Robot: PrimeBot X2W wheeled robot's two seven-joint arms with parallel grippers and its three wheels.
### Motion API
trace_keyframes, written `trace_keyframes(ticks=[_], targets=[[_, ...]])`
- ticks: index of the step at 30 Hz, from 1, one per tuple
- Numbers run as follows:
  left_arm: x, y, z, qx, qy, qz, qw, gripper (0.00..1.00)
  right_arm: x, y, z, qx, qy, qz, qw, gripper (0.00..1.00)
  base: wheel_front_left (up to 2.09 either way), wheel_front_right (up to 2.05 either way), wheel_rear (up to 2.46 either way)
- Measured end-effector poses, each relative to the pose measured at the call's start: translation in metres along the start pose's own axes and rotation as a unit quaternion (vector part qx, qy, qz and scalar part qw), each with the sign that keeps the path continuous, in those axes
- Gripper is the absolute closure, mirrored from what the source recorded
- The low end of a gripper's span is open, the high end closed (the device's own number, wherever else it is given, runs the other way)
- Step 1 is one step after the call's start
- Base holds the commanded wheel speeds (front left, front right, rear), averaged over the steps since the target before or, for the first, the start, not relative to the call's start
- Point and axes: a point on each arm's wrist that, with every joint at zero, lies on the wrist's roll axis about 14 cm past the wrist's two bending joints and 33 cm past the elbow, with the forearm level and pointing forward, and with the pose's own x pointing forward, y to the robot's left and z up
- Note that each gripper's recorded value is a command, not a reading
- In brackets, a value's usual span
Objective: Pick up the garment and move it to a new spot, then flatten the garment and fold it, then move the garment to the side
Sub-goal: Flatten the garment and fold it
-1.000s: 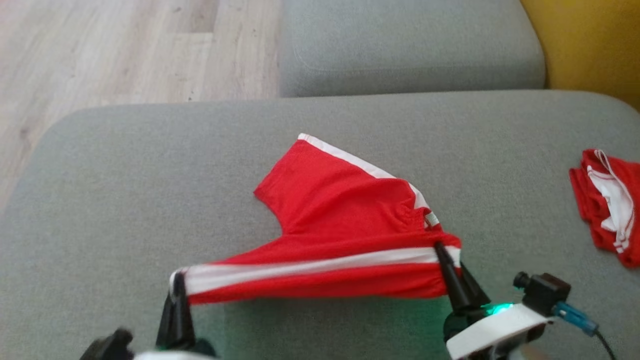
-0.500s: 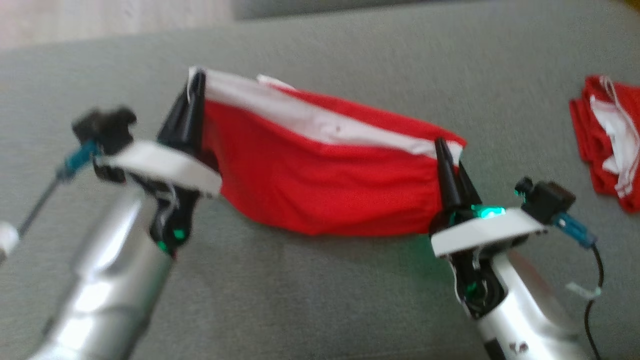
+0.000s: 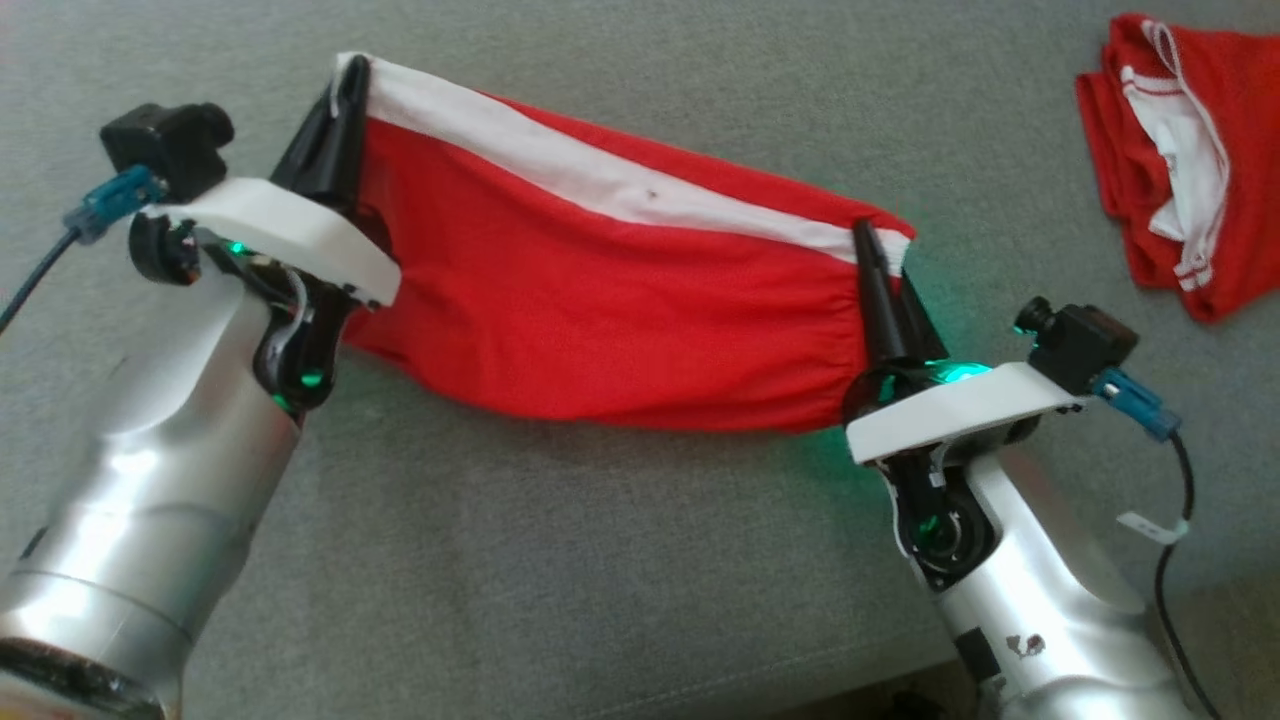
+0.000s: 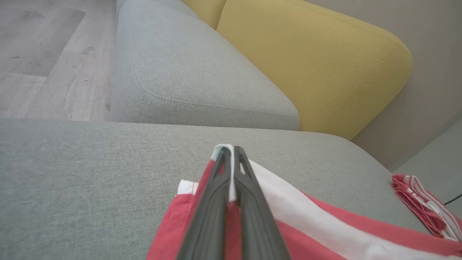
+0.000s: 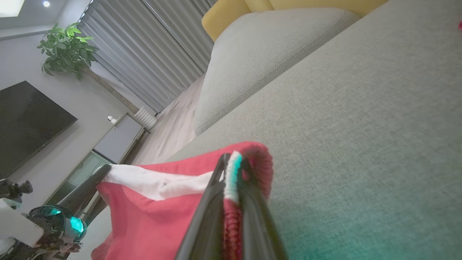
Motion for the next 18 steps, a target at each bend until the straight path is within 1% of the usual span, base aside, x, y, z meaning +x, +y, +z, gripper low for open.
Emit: trace_keyframes(ticks=[2,3,4,5,6,11,14,18], targets=[[0.005,0.003,-0.002,-0.009,-0.004,0.004,1.000,1.00,-0.001,-0.002,-0.004,0.000,0.007,-0.003,1.000,1.00,0.00,0.00,0.00],[0.006,0.005,-0.004,-0.011,-0.004,0.007,1.000,0.94,-0.002,-0.004,-0.007,-0.001,0.011,-0.005,1.000,0.81,0.00,0.00,0.00],[0.007,0.007,-0.007,-0.009,-0.001,0.009,1.000,0.64,-0.003,-0.006,-0.011,-0.003,0.018,-0.008,1.000,0.34,0.00,0.00,0.00],[0.007,0.009,-0.011,-0.004,0.004,0.012,1.000,0.22,-0.003,-0.006,-0.015,-0.005,0.025,-0.008,1.000,0.00,0.00,0.00,0.00],[0.006,0.012,-0.013,-0.001,0.006,0.016,1.000,0.00,-0.003,-0.005,-0.018,-0.011,0.030,-0.005,0.999,0.00,0.00,0.00,0.00],[-0.003,0.026,-0.021,0.014,0.016,0.041,0.999,0.00,-0.002,0.000,-0.017,-0.066,0.035,0.011,0.997,0.00,0.00,0.00,0.00],[-0.010,0.031,-0.019,0.018,0.011,0.057,0.998,0.00,-0.006,-0.003,-0.015,-0.092,0.034,0.009,0.995,0.00,0.00,0.00,0.00],[-0.025,0.035,-0.024,0.011,0.010,0.077,0.997,0.00,-0.020,-0.010,-0.019,-0.101,0.038,-0.004,0.994,0.00,0.00,0.00,0.00]])
